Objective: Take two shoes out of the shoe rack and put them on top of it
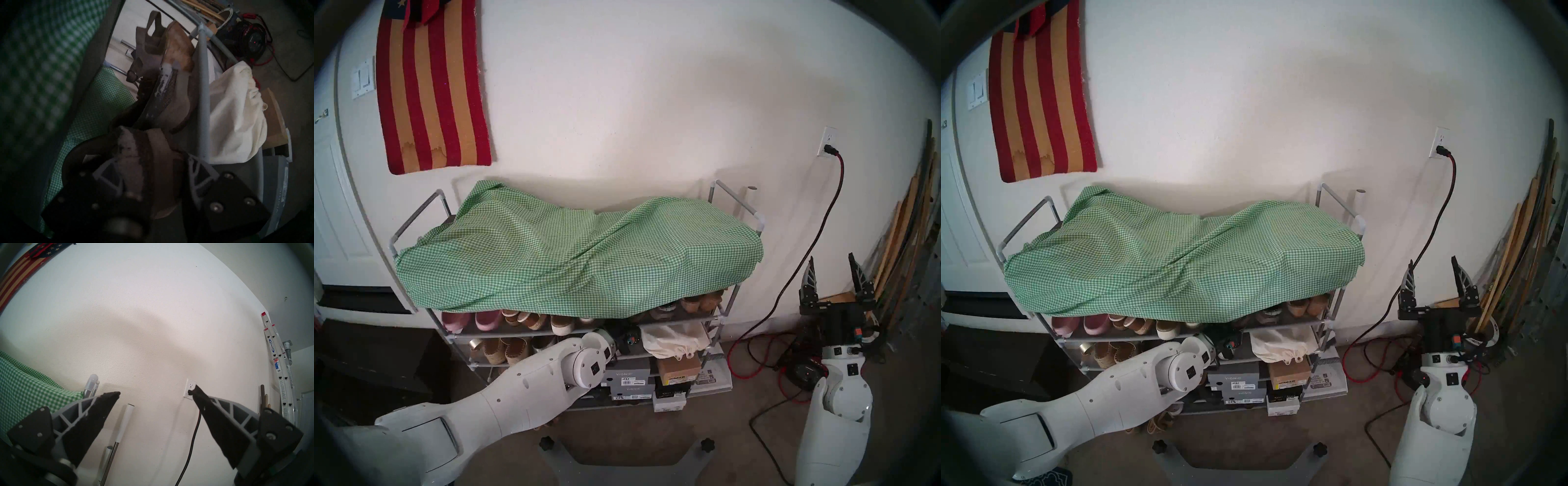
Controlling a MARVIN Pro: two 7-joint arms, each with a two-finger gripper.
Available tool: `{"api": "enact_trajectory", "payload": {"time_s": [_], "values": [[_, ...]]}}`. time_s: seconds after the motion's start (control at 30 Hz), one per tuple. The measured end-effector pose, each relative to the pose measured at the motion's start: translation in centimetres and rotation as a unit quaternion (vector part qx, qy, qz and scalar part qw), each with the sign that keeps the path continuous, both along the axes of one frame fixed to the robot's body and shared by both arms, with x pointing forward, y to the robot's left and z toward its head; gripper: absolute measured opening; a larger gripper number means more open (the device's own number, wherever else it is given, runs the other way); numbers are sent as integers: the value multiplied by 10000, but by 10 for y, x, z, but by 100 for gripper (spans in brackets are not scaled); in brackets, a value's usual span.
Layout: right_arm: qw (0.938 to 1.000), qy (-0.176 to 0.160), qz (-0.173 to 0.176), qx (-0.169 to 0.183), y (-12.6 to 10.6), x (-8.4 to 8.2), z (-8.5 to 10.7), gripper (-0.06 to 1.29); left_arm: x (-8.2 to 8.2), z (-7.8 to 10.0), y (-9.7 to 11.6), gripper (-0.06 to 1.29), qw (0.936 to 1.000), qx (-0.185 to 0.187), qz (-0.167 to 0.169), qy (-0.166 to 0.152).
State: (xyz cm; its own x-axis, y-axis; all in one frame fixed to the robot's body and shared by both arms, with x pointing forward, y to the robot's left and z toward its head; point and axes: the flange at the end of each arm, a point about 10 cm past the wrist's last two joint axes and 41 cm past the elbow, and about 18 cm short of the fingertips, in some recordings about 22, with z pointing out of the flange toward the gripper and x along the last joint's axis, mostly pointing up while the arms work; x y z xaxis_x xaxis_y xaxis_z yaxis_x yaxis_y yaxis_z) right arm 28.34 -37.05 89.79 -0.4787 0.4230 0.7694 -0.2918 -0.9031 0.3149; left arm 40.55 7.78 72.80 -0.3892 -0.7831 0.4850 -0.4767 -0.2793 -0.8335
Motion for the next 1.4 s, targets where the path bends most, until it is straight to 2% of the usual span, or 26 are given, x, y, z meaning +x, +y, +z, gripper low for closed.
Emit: {"api": "enact_trajectory", "payload": {"time_s": [0.33, 0.7, 0.83, 1.17, 1.4], "values": [[10000, 0, 0, 0, 0, 0, 0, 123, -55, -3, 5, 49, 9987, -290, -405, 59], [10000, 0, 1, 0, 0, 0, 0, 124, -102, 3, 27, 49, 9982, -336, -502, 13], [10000, 0, 1, 0, 0, 0, 0, 124, -121, 5, 34, 49, 9980, -375, -496, 97], [10000, 0, 1, 0, 0, 0, 0, 124, -182, -12, 56, 48, 9961, -369, -602, 534], [10000, 0, 1, 0, 0, 0, 0, 124, -213, -11, 75, 48, 9954, -483, -606, 568]]}}
